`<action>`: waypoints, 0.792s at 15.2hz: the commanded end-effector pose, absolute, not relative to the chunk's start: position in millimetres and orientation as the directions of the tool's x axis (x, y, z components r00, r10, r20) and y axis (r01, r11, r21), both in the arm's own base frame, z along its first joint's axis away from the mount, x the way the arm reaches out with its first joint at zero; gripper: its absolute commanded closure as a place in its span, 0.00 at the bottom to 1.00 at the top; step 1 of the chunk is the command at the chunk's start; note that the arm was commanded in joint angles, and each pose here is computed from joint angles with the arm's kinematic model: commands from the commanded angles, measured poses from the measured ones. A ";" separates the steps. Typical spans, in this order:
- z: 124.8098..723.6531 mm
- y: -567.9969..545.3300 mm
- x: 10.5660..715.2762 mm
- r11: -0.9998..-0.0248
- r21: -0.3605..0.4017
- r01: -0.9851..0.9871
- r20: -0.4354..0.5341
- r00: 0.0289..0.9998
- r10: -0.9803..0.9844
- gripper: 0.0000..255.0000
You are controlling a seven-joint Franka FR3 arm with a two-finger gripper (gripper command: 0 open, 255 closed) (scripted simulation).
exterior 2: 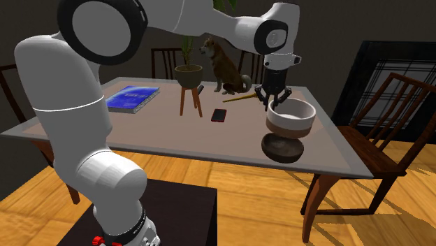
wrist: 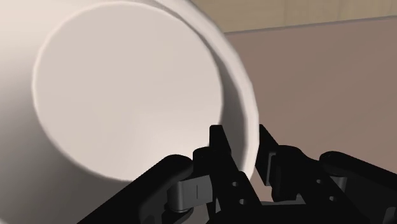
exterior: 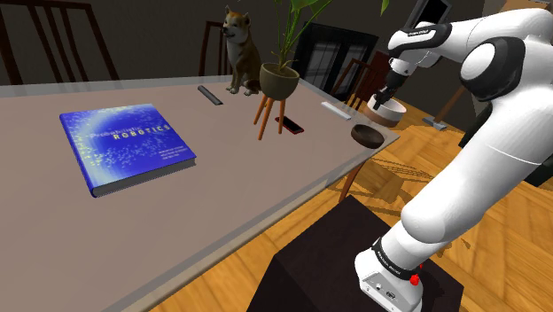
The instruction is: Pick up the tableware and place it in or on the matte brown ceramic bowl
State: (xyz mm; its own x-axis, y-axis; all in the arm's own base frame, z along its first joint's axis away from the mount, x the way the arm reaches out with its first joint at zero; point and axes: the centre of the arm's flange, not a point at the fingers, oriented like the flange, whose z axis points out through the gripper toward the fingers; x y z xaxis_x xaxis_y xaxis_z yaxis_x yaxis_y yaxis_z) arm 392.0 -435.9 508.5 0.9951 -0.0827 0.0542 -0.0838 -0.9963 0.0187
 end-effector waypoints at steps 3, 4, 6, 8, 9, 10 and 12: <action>490.1 -436.8 390.3 -0.996 0.019 -0.083 0.055 0.995 -0.082 1.00; 484.8 -436.8 390.3 -0.996 0.019 -0.083 0.055 0.995 -0.082 1.00; 474.3 -436.8 390.3 -0.996 0.019 -0.083 0.055 0.995 -0.082 1.00; 463.7 -436.8 390.3 -0.996 0.019 -0.083 0.055 0.995 -0.082 1.00; 458.4 -436.8 390.3 -0.996 0.019 -0.083 0.055 0.995 -0.082 1.00; 453.2 -436.8 390.3 -0.996 0.019 -0.083 0.055 0.995 -0.082 1.00; 442.6 -436.8 390.3 -0.996 0.019 -0.083 0.055 0.995 -0.082 1.00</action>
State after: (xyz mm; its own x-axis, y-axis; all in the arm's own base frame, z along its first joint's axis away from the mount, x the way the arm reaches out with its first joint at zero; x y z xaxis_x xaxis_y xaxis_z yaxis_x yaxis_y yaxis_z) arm 389.6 -435.6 447.1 0.9952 -0.0818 0.0537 -0.0829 -0.9964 0.0183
